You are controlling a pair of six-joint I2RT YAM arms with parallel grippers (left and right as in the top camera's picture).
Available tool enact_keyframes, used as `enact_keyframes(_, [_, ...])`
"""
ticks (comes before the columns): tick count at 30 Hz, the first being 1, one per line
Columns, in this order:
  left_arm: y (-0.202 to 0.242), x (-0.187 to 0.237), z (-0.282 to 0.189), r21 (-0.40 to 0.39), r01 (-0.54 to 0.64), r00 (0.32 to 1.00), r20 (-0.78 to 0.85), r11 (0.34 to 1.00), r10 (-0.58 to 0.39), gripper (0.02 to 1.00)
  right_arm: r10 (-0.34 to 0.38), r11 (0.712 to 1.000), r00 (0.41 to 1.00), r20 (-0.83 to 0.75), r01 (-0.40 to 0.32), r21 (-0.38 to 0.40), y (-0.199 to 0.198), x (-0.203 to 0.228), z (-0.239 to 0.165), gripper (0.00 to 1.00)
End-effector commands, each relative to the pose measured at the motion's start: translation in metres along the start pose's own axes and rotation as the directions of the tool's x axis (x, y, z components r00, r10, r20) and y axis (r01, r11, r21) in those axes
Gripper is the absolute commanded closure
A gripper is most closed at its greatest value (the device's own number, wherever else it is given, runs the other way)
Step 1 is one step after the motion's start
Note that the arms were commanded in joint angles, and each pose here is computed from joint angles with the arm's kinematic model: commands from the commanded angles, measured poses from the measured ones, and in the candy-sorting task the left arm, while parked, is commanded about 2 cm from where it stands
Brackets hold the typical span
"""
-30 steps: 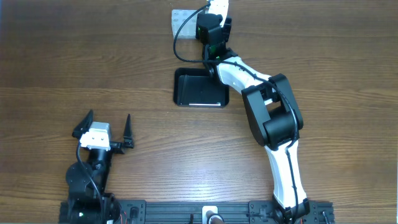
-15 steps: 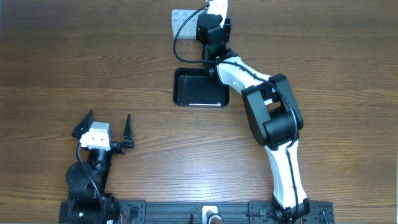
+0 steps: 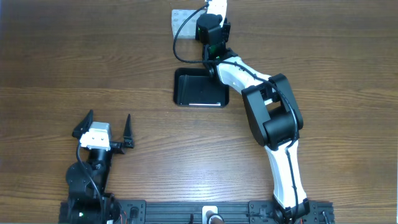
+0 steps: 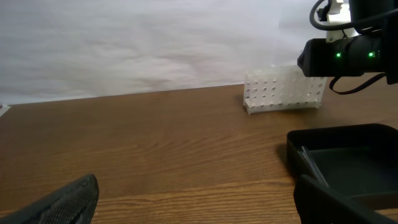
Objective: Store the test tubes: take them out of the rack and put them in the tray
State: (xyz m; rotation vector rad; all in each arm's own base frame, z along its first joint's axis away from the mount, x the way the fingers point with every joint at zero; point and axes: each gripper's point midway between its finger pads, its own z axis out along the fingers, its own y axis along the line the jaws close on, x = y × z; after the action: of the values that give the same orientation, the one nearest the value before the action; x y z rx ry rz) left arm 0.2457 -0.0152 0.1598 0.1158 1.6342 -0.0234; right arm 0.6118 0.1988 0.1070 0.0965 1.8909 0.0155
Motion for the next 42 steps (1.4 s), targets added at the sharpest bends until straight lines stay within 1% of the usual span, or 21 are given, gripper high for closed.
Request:
enact_keyframes(1, [-0.0012, 0.0009, -0.0001, 0.009, -0.01, 1.0, 0.002, 1.0, 0.01, 0.018, -0.007, 1.0, 1.0, 0.013, 0.008, -0.014, 0.006, -0.0039, 0.0025, 0.654])
enact_keyframes(5, [-0.0012, 0.0009, -0.0001, 0.009, -0.01, 1.0, 0.002, 1.0, 0.01, 0.018, -0.008, 1.0, 1.0, 0.012, 0.008, -0.014, 0.006, -0.0036, 0.0025, 0.7])
enact_keyframes(33, [-0.0012, 0.0009, -0.0001, 0.009, -0.01, 1.0, 0.002, 1.0, 0.01, 0.018, -0.007, 1.0, 1.0, 0.011, 0.008, -0.021, 0.0069, -0.0036, 0.0026, 0.822])
enact_keyframes(38, [-0.0012, 0.0009, -0.0001, 0.009, -0.01, 1.0, 0.002, 1.0, 0.01, 0.02, -0.023, 1.0, 1.0, 0.011, 0.023, -0.02, 0.0063, -0.0036, 0.0028, 0.84])
enact_keyframes(42, [-0.0012, 0.0009, -0.0001, 0.009, -0.01, 1.0, 0.002, 1.0, 0.01, 0.018, -0.022, 1.0, 1.0, 0.011, 0.022, -0.019, 0.0056, -0.0038, 0.003, 0.851])
